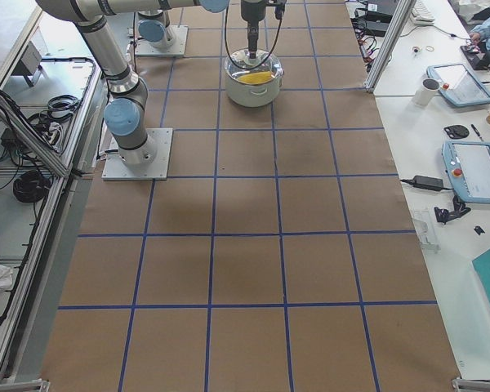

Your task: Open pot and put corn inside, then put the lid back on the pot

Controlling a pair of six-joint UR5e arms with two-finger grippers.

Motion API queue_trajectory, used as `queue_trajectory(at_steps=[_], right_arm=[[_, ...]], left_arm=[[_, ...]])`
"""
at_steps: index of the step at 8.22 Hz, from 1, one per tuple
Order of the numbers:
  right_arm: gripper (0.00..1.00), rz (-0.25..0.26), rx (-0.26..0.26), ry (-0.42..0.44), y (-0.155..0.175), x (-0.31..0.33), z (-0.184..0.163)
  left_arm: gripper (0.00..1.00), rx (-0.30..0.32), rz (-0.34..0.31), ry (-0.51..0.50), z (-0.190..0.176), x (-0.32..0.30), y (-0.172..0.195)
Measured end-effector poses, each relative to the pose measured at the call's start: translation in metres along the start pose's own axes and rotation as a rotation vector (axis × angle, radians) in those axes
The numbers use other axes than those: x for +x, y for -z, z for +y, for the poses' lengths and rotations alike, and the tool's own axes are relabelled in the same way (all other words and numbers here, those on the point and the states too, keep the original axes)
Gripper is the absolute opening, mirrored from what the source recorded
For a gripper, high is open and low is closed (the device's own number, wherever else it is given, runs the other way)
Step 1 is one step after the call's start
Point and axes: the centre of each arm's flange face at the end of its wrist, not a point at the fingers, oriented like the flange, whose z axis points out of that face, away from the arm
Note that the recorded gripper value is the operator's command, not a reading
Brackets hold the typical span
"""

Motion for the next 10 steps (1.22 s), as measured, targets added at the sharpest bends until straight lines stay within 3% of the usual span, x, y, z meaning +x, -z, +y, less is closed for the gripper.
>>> queue_trajectory(at_steps=[10], right_arm=[[1.0,0.005,-0.01,0.013,-0.004,-0.0052,0.0031]], left_arm=[[1.0,0.0,0.0,-0.001,-0.0001,-0.0003,0.0]])
